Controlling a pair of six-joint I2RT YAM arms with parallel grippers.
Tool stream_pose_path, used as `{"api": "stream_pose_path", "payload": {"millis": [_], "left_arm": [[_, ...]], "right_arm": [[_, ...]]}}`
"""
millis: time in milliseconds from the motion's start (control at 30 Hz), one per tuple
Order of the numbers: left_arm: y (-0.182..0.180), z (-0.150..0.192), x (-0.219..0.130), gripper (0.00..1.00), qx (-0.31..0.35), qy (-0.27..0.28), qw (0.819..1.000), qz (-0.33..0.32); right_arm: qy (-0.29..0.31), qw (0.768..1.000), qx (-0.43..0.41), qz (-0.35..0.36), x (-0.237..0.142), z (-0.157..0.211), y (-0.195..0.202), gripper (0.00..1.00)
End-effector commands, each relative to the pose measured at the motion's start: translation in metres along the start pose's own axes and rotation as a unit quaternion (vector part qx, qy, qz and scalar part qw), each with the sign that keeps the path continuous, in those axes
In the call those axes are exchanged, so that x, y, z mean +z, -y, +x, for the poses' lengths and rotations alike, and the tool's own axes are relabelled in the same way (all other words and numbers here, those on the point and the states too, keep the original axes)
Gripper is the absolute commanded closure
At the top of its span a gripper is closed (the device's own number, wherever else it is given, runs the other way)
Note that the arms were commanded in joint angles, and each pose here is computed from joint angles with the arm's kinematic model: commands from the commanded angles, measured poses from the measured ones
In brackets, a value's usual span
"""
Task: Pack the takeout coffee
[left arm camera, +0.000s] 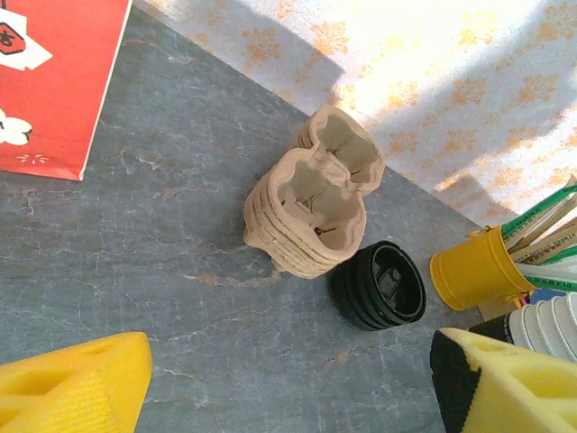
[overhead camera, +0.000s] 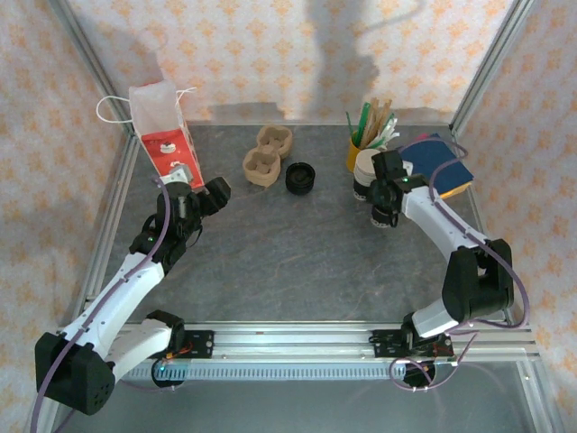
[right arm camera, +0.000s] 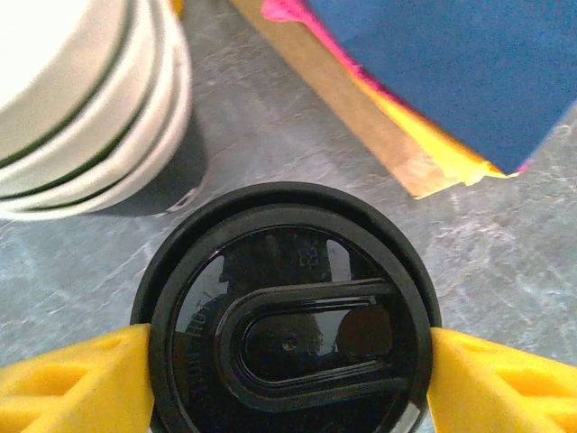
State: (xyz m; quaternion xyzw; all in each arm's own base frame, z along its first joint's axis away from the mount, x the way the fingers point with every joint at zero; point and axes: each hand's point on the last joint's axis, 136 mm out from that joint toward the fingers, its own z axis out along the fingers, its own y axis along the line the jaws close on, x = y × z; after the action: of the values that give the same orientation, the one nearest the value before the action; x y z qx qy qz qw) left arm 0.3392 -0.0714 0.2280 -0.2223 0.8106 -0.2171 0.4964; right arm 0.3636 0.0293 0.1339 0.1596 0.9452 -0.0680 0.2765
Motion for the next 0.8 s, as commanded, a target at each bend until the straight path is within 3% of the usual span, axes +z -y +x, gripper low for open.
{"api": "stream_pose_path", "payload": {"millis": [0, 233, 767], "left_arm": [[0.000, -0.002, 0.002, 0.17, -0.001, 0.006, 1.000, 0.005], [-0.001, 0.000, 0.004, 0.17, -0.001, 0.002, 1.000, 0.004], [0.000, 0.002, 0.006, 0.17, -0.003, -0.002, 1.000, 0.008]], "right_arm": [[-0.035, 0.998, -0.015, 0.057, 0.009, 0.021, 0.035, 0.26], [-0.035, 0.996, 0.011, 0.079, 0.010, 0.014, 0.059, 0.26], [-0.033, 0.994, 0.028, 0.098, 0.004, 0.011, 0.074, 0.23]]}}
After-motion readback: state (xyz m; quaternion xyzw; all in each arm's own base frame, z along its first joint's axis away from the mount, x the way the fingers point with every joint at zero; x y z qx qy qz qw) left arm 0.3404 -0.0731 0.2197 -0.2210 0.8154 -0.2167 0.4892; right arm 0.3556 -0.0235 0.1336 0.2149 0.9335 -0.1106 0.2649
